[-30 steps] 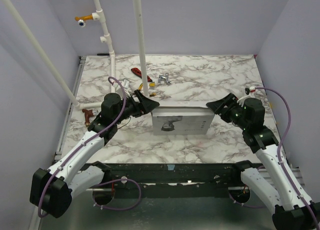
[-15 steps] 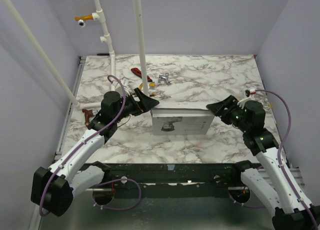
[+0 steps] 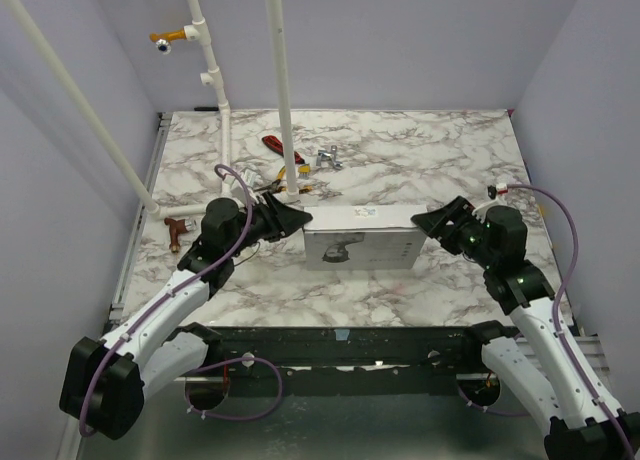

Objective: Sort the hair-cutting tools
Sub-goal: Close the storage box at the center of the board, then adjust the storage box at the center of the board.

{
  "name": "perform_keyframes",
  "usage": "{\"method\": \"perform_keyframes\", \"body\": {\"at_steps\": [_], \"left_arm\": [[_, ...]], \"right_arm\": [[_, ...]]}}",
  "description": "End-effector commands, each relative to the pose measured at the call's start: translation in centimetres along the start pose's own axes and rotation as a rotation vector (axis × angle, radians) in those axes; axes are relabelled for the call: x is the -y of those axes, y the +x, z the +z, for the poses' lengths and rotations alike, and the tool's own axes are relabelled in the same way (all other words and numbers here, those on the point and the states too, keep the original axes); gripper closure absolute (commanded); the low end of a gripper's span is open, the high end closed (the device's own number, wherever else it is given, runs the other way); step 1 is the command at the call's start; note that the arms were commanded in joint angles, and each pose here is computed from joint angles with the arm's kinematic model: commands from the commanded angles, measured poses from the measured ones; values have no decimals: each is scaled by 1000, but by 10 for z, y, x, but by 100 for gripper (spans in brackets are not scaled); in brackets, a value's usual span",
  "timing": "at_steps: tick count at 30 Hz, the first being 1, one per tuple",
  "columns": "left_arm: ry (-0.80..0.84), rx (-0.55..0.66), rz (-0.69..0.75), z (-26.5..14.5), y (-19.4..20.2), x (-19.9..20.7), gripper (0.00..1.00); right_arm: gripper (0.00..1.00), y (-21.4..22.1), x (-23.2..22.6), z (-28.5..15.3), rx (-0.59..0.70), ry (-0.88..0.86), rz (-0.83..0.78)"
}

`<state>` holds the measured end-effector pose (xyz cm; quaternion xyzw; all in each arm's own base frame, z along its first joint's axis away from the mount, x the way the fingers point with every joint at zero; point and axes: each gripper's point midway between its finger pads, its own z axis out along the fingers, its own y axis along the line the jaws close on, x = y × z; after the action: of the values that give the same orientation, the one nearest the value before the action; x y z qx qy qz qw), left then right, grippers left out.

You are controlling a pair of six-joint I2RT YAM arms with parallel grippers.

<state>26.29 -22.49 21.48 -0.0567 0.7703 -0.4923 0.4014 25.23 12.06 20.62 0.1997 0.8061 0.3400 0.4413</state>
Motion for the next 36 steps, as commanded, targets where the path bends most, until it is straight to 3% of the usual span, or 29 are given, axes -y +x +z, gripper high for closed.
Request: {"method": "perform_keyframes", "body": {"at_steps": [1, 10, 16, 21, 26, 29, 33, 36], "left_arm": [[-131, -89, -41, -4, 39, -51, 55], [-170, -111, -64, -3, 59, -78, 55], [-112, -118, -3, -8, 74, -65, 58], [-54, -138, 37, -21, 103, -55, 58], [-25, -96, 19, -41, 119, -61, 57], [-35, -52, 15, -52, 119, -69, 53], [-57, -9, 30, -64, 114, -72, 36], [-61, 13, 43, -69, 110, -72, 31]], "right_arm": [[34, 22, 31, 1, -50, 90, -17], [35, 40, 49, 4, -75, 117, 21], [41, 65, 57, -2, -138, 90, 69], [42, 73, 58, -20, -101, 47, 122], [33, 75, 51, -37, -67, -22, 134], [26, 75, 50, -46, -50, -36, 136], [19, 73, 52, -53, -38, -16, 122], [18, 73, 51, -54, -38, -14, 120]]}}
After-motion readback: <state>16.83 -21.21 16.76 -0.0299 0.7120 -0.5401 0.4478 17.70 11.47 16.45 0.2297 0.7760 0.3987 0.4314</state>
